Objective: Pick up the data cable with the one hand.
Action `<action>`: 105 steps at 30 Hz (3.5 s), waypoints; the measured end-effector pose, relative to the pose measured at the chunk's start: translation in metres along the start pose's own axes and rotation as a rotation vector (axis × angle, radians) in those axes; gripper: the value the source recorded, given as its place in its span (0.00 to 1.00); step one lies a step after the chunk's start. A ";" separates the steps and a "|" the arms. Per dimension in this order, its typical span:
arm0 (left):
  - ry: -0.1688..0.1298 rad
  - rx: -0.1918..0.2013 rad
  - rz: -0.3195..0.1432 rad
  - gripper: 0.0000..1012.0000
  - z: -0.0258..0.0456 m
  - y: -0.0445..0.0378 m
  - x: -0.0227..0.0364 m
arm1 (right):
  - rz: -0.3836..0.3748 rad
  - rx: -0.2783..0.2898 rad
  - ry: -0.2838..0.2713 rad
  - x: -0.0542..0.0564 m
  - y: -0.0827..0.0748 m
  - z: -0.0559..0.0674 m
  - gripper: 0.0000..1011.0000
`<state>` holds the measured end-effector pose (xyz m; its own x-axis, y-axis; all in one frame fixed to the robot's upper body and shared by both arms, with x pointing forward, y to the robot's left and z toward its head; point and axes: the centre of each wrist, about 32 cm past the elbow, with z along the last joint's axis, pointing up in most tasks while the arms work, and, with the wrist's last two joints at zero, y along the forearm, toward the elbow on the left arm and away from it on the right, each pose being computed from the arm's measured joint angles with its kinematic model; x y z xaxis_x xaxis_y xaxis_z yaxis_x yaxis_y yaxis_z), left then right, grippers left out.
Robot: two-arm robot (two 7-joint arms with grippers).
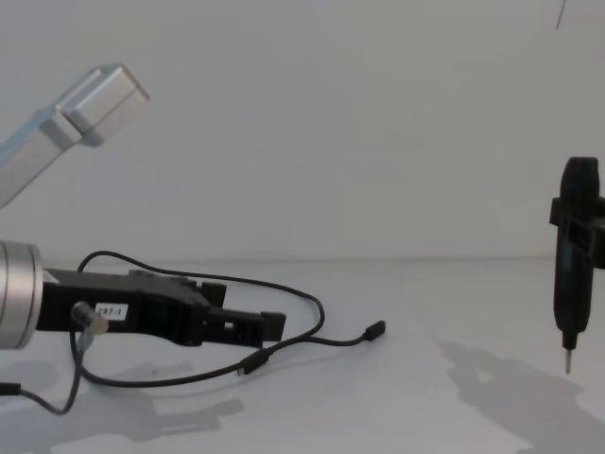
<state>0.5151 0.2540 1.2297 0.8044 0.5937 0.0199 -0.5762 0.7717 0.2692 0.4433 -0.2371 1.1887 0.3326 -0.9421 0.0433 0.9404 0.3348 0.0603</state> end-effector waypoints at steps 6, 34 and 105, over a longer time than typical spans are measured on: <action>-0.001 0.030 -0.024 0.99 -0.0002 -0.0038 0.0069 | 0.000 0.000 0.000 0.000 0.000 0.000 0.28; -0.045 0.059 -0.041 0.96 -0.0106 -0.0414 0.0170 | 0.000 0.000 0.000 0.000 0.000 0.000 0.28; -0.093 -0.087 -0.094 0.04 0.0272 -0.0542 0.0129 | 0.000 0.000 0.000 0.000 0.000 0.000 0.28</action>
<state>0.5607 0.2137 1.2416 0.8631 0.4972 0.0883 -0.5046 0.8423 0.1893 0.4433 -0.2371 1.1887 0.3327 -0.9421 0.0433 0.9403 0.3348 0.0604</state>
